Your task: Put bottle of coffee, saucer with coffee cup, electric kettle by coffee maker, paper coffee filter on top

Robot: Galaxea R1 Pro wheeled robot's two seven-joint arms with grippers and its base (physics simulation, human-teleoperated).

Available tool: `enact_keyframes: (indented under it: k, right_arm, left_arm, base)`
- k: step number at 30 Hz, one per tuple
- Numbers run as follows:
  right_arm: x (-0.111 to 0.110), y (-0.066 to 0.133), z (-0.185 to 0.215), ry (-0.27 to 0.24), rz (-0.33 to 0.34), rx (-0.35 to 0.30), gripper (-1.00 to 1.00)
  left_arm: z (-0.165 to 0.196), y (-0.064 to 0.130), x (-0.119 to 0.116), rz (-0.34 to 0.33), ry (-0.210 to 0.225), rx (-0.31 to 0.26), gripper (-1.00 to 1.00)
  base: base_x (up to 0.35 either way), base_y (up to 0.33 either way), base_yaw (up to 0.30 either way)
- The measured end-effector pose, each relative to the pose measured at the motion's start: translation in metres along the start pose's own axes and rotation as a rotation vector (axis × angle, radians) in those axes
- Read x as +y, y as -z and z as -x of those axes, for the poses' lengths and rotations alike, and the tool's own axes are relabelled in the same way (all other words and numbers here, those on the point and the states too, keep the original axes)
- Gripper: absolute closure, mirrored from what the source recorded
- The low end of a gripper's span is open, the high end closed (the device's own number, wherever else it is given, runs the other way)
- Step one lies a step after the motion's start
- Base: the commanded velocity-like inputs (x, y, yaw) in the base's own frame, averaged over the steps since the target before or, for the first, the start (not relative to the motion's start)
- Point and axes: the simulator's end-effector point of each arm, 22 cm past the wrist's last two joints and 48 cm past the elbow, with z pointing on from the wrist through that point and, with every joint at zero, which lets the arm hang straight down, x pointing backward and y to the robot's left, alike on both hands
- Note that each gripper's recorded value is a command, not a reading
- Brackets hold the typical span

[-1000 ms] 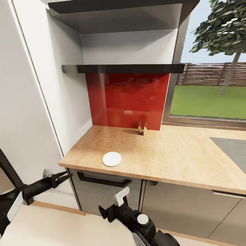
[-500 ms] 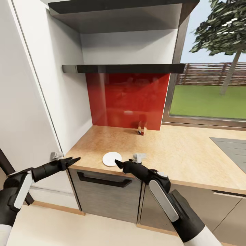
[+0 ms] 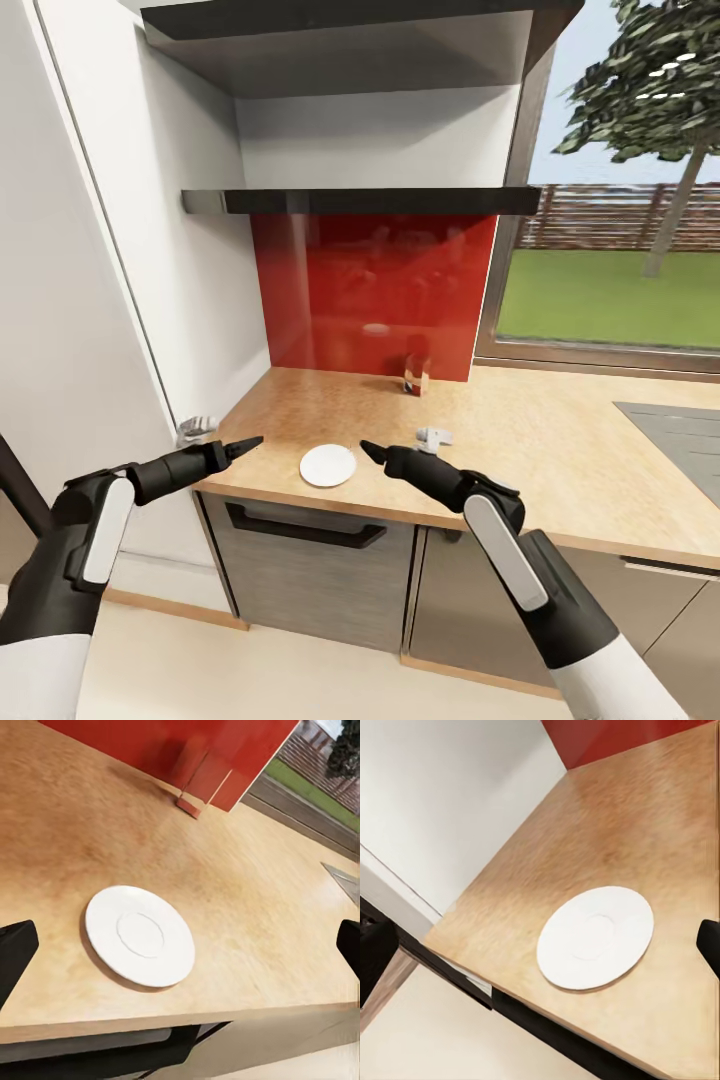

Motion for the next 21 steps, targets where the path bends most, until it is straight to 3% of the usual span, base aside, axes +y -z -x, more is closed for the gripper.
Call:
enact_keyframes:
  k: [10, 14, 16, 21]
  right_arm:
    - [-0.013, 0.0, -0.009, -0.002, -0.024, 0.02, -1.0]
    - [-0.026, -0.002, -0.022, -0.015, -0.051, 0.048, -1.0]
    - [-0.036, -0.003, -0.032, -0.027, -0.072, 0.071, -1.0]
    - [-0.04, -0.004, -0.036, -0.032, -0.078, 0.079, -1.0]
  left_arm:
    - [0.007, -0.002, -0.004, -0.007, 0.004, -0.012, -1.0]
    - [0.004, -0.004, -0.005, -0.008, 0.009, -0.006, -1.0]
    - [-0.003, -0.014, -0.015, -0.024, 0.031, -0.002, -1.0]
    - [-0.009, -0.025, -0.02, -0.006, 0.055, -0.004, -1.0]
  base:
    - [0.007, 0.0, 0.0]
    - [0.205, 0.0, 0.0]
    - [0.291, 0.0, 0.0]
    - [0.15, 0.0, 0.0]
